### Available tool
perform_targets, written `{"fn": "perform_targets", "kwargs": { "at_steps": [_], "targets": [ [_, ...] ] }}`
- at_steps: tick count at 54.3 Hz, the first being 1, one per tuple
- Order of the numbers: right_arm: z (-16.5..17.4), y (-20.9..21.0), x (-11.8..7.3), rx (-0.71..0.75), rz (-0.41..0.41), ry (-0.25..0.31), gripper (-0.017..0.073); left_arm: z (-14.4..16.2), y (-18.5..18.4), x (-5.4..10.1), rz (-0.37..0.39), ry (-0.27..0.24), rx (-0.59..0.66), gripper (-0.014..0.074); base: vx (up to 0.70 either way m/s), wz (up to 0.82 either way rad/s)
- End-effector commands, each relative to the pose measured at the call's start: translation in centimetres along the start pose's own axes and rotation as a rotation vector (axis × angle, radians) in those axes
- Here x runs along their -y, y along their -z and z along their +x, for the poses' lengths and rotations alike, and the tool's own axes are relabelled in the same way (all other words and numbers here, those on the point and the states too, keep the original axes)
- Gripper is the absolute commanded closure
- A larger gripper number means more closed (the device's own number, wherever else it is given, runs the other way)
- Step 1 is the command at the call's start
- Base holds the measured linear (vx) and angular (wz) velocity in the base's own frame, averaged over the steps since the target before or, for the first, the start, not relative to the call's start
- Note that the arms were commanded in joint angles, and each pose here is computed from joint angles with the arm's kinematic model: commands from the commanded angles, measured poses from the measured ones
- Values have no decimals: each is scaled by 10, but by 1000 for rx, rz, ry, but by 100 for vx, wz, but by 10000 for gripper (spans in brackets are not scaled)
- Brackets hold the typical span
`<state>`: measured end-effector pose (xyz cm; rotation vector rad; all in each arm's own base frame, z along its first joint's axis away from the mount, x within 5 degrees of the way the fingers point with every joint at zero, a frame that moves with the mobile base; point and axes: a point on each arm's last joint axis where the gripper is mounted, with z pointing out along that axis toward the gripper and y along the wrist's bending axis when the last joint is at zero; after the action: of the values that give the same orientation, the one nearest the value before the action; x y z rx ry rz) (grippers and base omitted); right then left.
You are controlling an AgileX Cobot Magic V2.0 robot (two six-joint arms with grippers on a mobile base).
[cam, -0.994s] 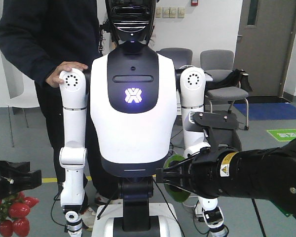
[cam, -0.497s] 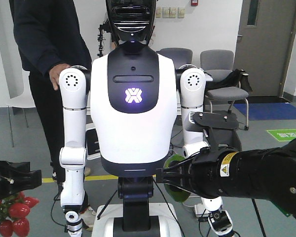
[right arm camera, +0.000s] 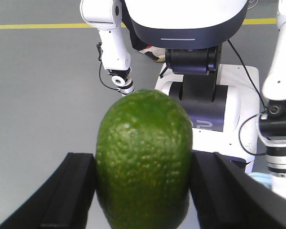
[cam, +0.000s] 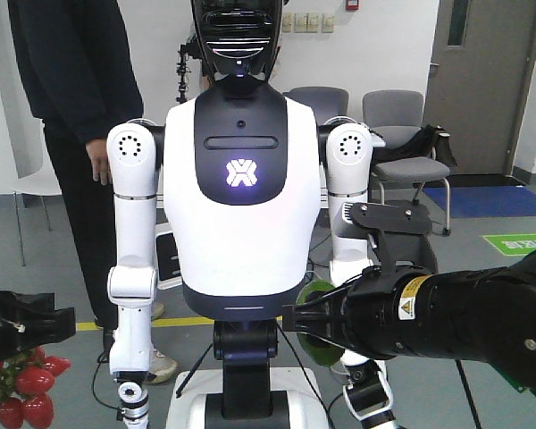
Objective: Pick snacks and fruit into basket
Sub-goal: 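Move the right gripper with the lime down over the blue basket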
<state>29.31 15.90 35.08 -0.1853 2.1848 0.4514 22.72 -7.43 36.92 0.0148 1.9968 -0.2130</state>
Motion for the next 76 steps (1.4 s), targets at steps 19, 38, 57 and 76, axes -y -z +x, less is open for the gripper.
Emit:
{"fn": "perform_targets", "kwargs": {
  "at_steps": [19, 38, 57, 76],
  "targets": [
    [-3, 23, -55, 105, -178, 162, 569, -17, 11, 4, 49, -7, 107, 599, 0, 0],
    [9, 43, -91, 128, -284, 268, 569, -17, 11, 4, 51, -7, 110, 599, 0, 0],
    [29, 52, -116, 76, -324, 403, 569, -18, 11, 5, 61, -8, 122, 599, 0, 0],
    [68, 30, -101, -83, -232, 515, 569, -22, 12, 10, 117, 61, 159, 599, 0, 0]
  ]
}}
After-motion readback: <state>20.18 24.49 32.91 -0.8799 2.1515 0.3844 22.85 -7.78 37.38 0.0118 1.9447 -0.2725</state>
